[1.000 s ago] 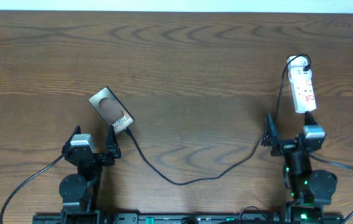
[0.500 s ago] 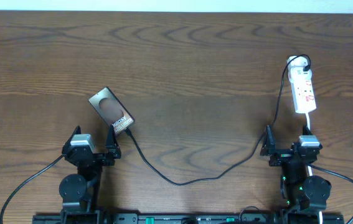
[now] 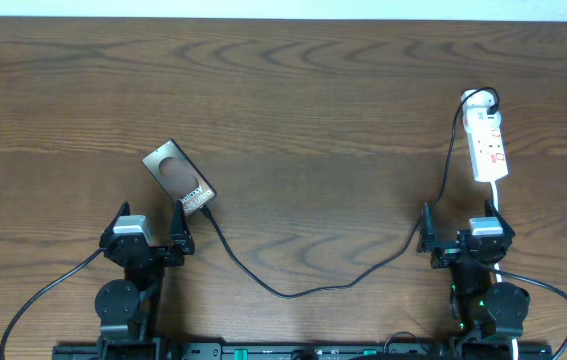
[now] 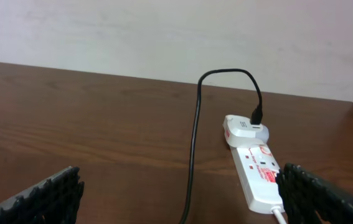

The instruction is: Plug charger to phone and switch on socket

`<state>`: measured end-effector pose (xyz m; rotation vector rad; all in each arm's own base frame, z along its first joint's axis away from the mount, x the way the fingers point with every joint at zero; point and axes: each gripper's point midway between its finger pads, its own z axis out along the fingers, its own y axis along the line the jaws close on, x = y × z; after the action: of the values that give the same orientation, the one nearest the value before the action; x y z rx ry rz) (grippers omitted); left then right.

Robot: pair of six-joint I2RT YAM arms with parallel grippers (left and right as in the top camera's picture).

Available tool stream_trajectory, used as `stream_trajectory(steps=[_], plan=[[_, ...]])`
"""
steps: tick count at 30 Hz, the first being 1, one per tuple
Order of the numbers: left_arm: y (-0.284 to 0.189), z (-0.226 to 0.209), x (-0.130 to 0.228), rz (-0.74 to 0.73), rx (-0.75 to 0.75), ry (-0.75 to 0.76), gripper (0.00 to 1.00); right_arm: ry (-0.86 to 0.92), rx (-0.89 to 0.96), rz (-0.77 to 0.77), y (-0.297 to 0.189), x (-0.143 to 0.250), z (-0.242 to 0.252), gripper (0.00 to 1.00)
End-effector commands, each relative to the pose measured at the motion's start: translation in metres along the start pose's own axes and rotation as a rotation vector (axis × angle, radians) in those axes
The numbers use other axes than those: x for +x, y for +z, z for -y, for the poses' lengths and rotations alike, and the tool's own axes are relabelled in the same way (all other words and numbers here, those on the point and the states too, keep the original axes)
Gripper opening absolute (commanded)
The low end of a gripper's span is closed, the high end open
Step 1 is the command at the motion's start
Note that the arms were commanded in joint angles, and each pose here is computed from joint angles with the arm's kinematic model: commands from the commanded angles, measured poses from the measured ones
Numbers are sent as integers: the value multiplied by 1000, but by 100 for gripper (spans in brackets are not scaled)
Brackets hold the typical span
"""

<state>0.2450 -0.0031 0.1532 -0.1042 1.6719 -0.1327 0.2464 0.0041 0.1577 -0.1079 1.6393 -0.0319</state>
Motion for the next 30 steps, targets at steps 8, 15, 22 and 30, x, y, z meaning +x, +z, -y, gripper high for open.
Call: stream_trajectory(steps=[8,15,22,30], plan=[[1,-3,15,-46,-9,-4,89,16,10,0,0,0,1,99],[1,-3,15,-46,-9,-4,89,97,95,-9,-1,3,15,99],[1,-3,15,-46,-9,-4,89,114,90,-7,-1,3,14,99],[1,-3,15,-46,-9,-4,89,114,91,-7,-1,3,15,99]])
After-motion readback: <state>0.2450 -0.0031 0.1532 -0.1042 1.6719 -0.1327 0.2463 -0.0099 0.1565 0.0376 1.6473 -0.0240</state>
